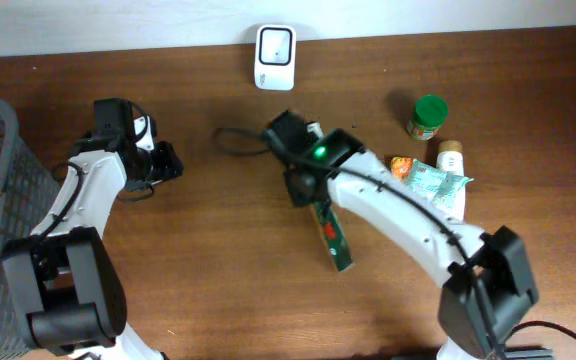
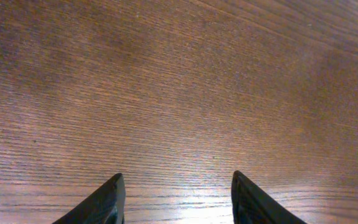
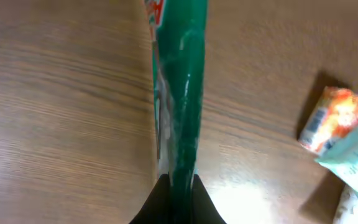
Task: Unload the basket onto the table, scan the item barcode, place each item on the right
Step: 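Lift the glove pack upright with the right gripper, then raise the glove pack up against the white scanner, then carry the glove pack right and lay it on the scanned items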
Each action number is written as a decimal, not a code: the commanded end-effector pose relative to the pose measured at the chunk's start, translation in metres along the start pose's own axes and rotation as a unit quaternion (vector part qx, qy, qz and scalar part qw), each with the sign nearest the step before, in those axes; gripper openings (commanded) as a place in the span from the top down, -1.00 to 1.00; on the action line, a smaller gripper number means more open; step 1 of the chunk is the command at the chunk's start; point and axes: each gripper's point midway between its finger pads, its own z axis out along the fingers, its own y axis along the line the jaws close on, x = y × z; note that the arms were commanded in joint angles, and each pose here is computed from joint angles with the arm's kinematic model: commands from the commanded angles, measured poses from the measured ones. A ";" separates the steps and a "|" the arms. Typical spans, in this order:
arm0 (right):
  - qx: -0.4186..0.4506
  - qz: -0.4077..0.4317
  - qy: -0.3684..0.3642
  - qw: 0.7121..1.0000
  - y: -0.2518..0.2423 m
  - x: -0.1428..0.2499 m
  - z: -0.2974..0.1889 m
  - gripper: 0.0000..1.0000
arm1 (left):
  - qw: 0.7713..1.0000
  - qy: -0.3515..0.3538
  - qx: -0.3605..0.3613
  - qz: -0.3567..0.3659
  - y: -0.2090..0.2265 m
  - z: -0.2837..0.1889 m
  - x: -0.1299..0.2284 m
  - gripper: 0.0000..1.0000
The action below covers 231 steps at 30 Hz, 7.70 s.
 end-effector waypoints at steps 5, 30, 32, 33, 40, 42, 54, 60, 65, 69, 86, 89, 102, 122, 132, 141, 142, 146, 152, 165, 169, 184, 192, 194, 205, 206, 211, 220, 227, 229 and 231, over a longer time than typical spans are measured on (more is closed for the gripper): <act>0.037 -0.029 0.007 0.999 0.053 0.016 0.044 0.67 | 1.000 -0.023 -0.009 0.011 0.002 -0.011 -0.012 -0.06; -0.250 0.053 0.140 0.957 -0.017 -0.017 0.045 -0.25 | 0.956 0.092 0.153 0.232 -0.154 0.024 0.083 0.87; -0.250 0.053 0.140 0.957 -0.017 -0.017 0.045 -0.24 | 0.952 0.100 0.151 0.247 -0.153 0.031 0.088 0.92; -0.250 0.053 0.140 0.957 -0.017 -0.017 0.045 -0.24 | 0.949 0.110 0.149 0.257 -0.149 0.037 0.093 0.94; -0.251 0.052 0.140 0.956 -0.017 -0.017 0.045 -0.24 | 0.948 0.150 0.096 0.264 -0.122 0.057 0.108 1.00; -0.250 0.053 0.144 0.956 -0.017 -0.015 0.045 -0.24 | 0.952 0.128 0.052 0.274 -0.110 0.066 0.095 1.00; -0.393 0.082 0.179 0.898 0.035 0.038 0.082 -0.57 | 0.980 0.039 0.018 0.192 -0.097 0.081 0.044 1.00; -0.392 0.127 0.172 0.895 0.064 0.042 0.099 -0.44 | 0.984 0.068 0.021 0.164 -0.092 0.079 0.055 1.00; -0.400 0.122 0.137 0.898 0.090 0.030 0.100 0.27 | 0.986 0.070 0.023 0.152 -0.092 0.079 0.056 1.00; -0.400 0.130 0.132 0.898 0.083 0.026 0.101 0.82 | 0.986 0.072 0.022 0.150 -0.092 0.078 0.057 1.00; -0.510 -0.052 -0.079 0.855 0.048 -0.030 -0.085 0.92 | 0.998 -0.014 0.019 0.057 -0.039 -0.014 -0.045 0.16; -0.519 -0.068 -0.106 0.845 0.044 -0.034 -0.124 0.92 | 0.999 -0.013 0.014 0.049 -0.031 -0.015 -0.046 -0.22; -0.590 -0.098 -0.149 0.788 0.037 -0.045 -0.210 0.92 | 0.992 -0.040 -0.116 0.027 0.029 -0.023 -0.060 -0.98; -0.638 -0.030 -0.194 0.744 0.014 -0.097 -0.237 0.92 | 0.992 -0.040 -0.116 0.027 0.029 -0.023 -0.060 -0.98; -0.031 -0.033 -0.325 0.945 -0.059 -0.169 -0.089 0.92 | 0.992 -0.040 -0.116 0.027 0.029 -0.023 -0.060 -0.98; 0.422 -0.185 -0.308 0.832 -0.093 -0.229 -0.012 0.92 | 0.992 -0.040 -0.116 0.027 0.029 -0.023 -0.060 -0.98; 0.440 -0.202 -0.300 0.822 -0.090 -0.230 -0.003 0.92 | 0.992 -0.040 -0.116 0.027 0.029 -0.023 -0.060 -0.99; 0.479 -0.252 -0.293 0.788 -0.075 -0.234 0.045 0.92 | 0.992 -0.040 -0.116 0.027 0.029 -0.023 -0.060 -0.98; 0.461 -0.287 -0.297 0.785 -0.069 -0.235 0.092 0.92 | 0.992 -0.040 -0.116 0.027 0.029 -0.023 -0.060 -0.98; 0.430 -0.326 -0.297 0.788 -0.072 -0.247 0.120 0.92 | 0.992 -0.040 -0.116 0.027 0.029 -0.023 -0.060 -0.98; 0.431 -0.326 -0.296 0.788 -0.072 -0.246 0.120 0.92 | 0.992 -0.040 -0.116 0.027 0.029 -0.023 -0.060 -0.98; 0.462 -0.245 -0.353 0.776 -0.082 -0.267 -0.028 0.92 | 0.992 -0.040 -0.116 0.027 0.029 -0.023 -0.060 -0.98; 0.323 -0.173 -0.331 0.869 -0.101 -0.219 -0.095 0.92 | 0.992 -0.040 -0.116 0.027 0.029 -0.023 -0.060 -0.98; 0.276 -0.123 -0.325 0.896 -0.110 -0.192 -0.120 0.92 | 0.992 -0.040 -0.116 0.027 0.029 -0.023 -0.060 -0.98; -0.040 0.303 -0.111 0.946 -0.223 -0.028 -0.110 0.92 | 0.992 -0.040 -0.116 0.027 0.029 -0.023 -0.060 -0.98; -0.054 0.324 -0.098 0.939 -0.230 -0.023 -0.102 0.92 | 0.992 -0.040 -0.116 0.027 0.029 -0.023 -0.060 -0.99; -0.139 0.425 -0.040 0.893 -0.265 -0.011 -0.023 0.88 | 0.992 -0.040 -0.116 0.027 0.029 -0.023 -0.060 -0.99; -0.123 0.411 -0.113 0.896 -0.290 -0.028 -0.068 -0.70 | 0.992 -0.040 -0.116 0.027 0.029 -0.023 -0.060 -0.98; -0.089 0.353 -0.232 0.902 -0.270 0.015 -0.205 -0.97 | 0.992 -0.040 -0.116 0.027 0.029 -0.023 -0.060 -0.98; -0.091 0.327 -0.245 0.908 -0.251 0.042 -0.233 -0.97 | 0.992 -0.040 -0.116 0.027 0.029 -0.023 -0.060 -0.98; -0.100 0.328 -0.234 0.910 -0.231 0.073 -0.248 -0.97 | 0.992 -0.040 -0.116 0.027 0.029 -0.023 -0.060 -0.98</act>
